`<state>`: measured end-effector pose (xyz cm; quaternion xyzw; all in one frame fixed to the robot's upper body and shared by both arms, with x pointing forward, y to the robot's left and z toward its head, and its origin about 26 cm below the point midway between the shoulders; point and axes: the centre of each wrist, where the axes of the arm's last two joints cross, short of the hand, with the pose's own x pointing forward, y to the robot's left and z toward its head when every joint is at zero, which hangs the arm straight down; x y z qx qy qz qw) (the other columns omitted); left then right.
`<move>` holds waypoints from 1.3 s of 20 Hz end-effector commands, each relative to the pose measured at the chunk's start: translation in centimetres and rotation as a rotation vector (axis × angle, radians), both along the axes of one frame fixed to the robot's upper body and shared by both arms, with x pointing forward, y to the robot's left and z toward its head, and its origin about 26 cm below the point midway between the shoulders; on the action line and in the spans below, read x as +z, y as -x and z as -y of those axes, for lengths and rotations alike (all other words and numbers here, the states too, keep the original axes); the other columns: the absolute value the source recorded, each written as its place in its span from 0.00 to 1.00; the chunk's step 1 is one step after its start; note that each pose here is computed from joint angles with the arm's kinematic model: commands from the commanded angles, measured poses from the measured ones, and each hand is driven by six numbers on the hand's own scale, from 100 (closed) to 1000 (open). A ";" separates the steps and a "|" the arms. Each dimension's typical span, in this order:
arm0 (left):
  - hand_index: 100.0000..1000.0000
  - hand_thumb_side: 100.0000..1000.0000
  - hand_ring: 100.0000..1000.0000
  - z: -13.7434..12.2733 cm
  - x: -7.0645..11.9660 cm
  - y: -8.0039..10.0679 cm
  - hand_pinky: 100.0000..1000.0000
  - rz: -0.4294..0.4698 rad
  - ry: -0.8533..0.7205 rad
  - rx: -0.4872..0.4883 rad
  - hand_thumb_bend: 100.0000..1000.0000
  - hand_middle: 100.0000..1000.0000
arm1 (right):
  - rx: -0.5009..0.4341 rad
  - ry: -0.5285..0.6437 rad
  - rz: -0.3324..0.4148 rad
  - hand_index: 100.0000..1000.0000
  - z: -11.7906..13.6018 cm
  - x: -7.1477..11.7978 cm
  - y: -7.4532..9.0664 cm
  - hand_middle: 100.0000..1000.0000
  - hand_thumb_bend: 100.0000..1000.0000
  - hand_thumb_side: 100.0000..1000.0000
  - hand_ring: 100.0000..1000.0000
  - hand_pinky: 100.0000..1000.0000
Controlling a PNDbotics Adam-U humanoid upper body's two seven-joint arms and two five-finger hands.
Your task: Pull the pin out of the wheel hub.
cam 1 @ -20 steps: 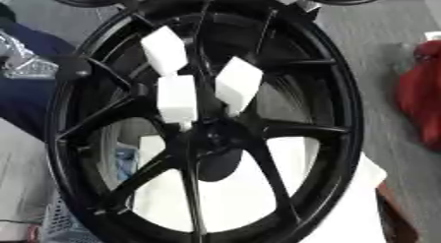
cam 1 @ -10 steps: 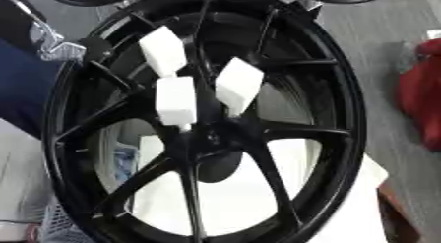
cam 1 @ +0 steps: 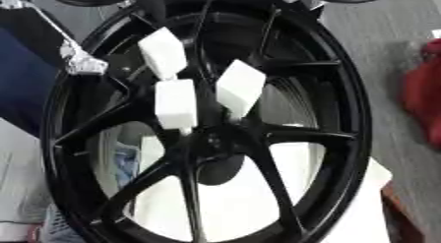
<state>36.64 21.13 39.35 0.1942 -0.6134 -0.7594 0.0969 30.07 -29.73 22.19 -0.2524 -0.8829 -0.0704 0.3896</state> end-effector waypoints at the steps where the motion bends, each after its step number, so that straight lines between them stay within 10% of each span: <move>1: 0.88 0.32 0.81 -0.1 1.3 0.3 0.86 0.060 -0.177 -0.080 0.22 0.82 | 0.013 0.006 0.029 0.79 -0.1 0.8 0.3 0.51 0.00 0.48 0.61 0.77; 18: 0.84 0.22 0.78 1.2 -0.3 -0.8 0.86 0.028 -0.235 -0.117 0.07 0.78 | 0.034 -0.013 0.026 0.79 -0.5 0.7 0.2 0.51 0.00 0.49 0.60 0.77; 26: 0.75 0.26 0.64 1.7 -0.8 -0.8 0.84 0.003 -0.233 -0.161 0.00 0.49 | 0.023 -0.032 0.022 0.79 -0.5 0.7 0.2 0.51 0.00 0.49 0.60 0.77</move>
